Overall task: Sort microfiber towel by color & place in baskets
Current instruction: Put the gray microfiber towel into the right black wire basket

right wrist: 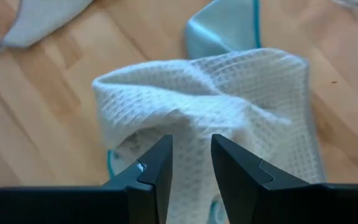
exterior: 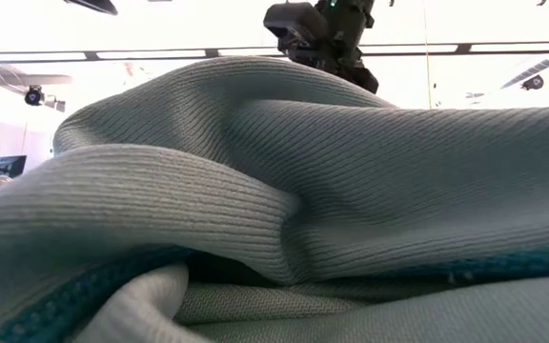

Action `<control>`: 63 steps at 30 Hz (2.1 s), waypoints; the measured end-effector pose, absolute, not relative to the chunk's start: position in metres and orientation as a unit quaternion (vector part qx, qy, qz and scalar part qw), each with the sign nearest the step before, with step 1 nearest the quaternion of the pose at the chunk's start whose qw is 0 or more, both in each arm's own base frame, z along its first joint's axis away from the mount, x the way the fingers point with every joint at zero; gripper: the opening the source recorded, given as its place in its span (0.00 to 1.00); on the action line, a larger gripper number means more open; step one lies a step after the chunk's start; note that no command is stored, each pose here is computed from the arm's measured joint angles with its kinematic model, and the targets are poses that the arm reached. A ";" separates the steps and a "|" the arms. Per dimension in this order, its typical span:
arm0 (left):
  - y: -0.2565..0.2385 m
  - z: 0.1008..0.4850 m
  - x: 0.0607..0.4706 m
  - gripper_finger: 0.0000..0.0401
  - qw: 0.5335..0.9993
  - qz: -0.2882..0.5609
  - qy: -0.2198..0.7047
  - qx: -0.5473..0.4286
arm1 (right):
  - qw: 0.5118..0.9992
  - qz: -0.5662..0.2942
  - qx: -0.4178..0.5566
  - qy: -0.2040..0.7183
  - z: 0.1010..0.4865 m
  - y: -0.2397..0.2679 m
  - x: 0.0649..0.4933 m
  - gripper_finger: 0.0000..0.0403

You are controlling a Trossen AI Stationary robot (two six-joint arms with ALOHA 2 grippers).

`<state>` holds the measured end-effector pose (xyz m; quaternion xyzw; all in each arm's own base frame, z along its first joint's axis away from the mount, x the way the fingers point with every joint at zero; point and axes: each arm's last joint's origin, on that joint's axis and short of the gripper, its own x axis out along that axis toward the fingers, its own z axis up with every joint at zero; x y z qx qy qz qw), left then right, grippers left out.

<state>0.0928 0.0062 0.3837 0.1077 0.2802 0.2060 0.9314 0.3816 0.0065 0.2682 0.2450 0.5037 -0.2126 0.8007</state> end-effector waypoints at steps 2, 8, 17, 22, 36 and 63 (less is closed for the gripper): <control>0.006 0.384 0.092 0.28 0.933 0.208 0.277 0.103 | 0.794 -0.208 0.243 0.516 0.266 0.008 0.380 0.29; 0.006 0.386 0.093 0.28 0.938 0.217 0.259 0.071 | 0.771 -0.201 0.214 0.565 0.250 0.009 0.380 0.33; 0.006 0.389 0.098 0.28 0.944 0.217 0.240 0.059 | 0.752 -0.199 0.197 0.597 0.226 0.009 0.388 0.35; 0.006 0.389 0.098 0.28 0.944 0.216 0.240 0.059 | 0.749 -0.200 0.195 0.601 0.221 0.009 0.390 0.32; 0.006 0.389 0.098 0.28 0.943 0.210 0.246 0.085 | 0.750 -0.200 0.196 0.599 0.222 0.009 0.390 0.08; 0.006 0.390 0.097 0.28 0.940 0.204 0.250 0.114 | 0.806 -0.311 0.097 0.494 0.345 -0.007 0.390 0.02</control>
